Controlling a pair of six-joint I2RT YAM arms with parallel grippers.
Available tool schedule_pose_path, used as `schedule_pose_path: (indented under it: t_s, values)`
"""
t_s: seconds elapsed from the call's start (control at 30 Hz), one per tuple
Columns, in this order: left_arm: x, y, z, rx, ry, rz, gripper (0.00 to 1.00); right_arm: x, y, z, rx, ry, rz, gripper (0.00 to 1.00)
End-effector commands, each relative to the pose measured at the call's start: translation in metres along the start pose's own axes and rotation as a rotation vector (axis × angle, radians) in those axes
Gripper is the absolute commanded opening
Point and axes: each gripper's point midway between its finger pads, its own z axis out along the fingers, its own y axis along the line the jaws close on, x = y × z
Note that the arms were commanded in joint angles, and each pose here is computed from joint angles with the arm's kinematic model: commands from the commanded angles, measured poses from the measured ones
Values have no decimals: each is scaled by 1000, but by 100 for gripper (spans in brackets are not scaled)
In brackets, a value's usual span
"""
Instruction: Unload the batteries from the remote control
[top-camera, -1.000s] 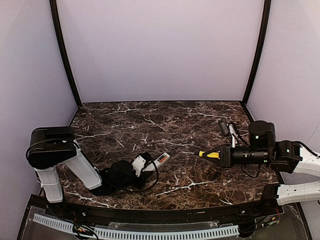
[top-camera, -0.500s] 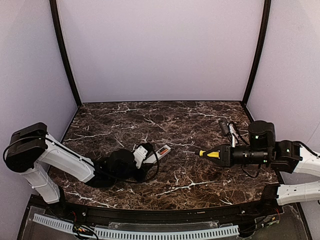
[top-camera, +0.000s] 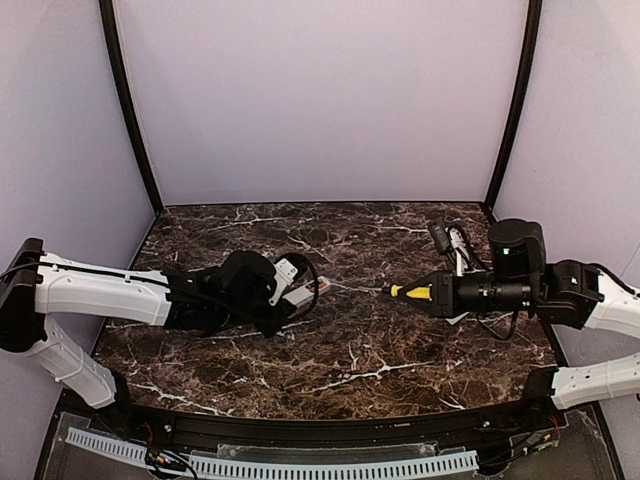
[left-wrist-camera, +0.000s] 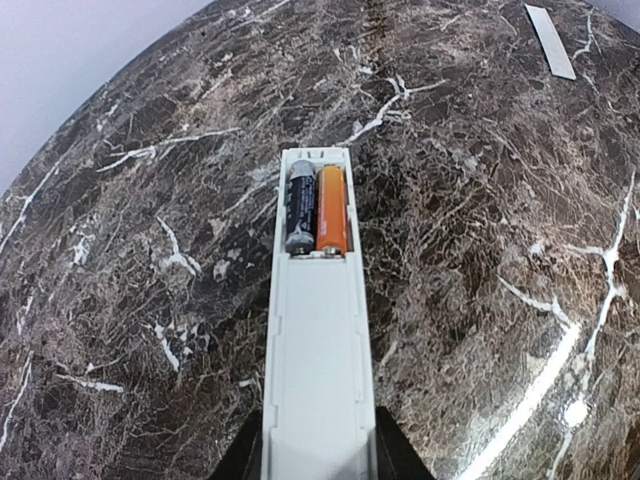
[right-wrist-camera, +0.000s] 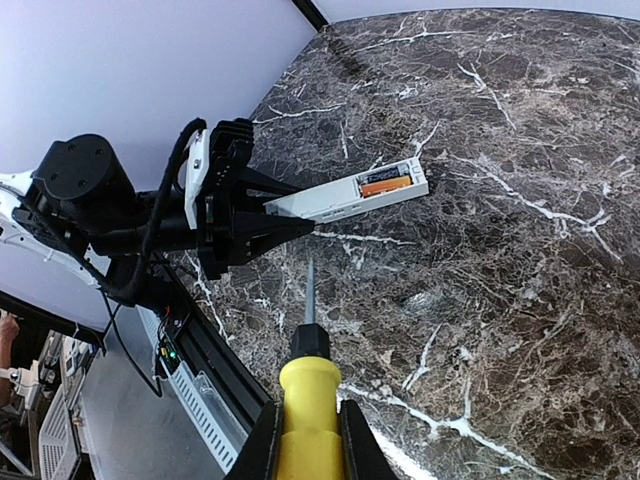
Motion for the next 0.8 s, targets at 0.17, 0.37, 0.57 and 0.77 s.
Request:
schedule_pose_path:
  t_s: [0.17,0.37,0.57,0.77]
  values:
    - [-3,-18,-23,215,80,55,0,-10,3,-1,42,1,36,0]
    - [-9,-14,-15,181,110,80,0,-7,-6,4,95,21,63,0]
    - [2,-14,-3,155,184,43,0,-3,-20,13,163,36,73,0]
    - [25,-27,5,215,251,90,0,3,-20,30,181,88,61,0]
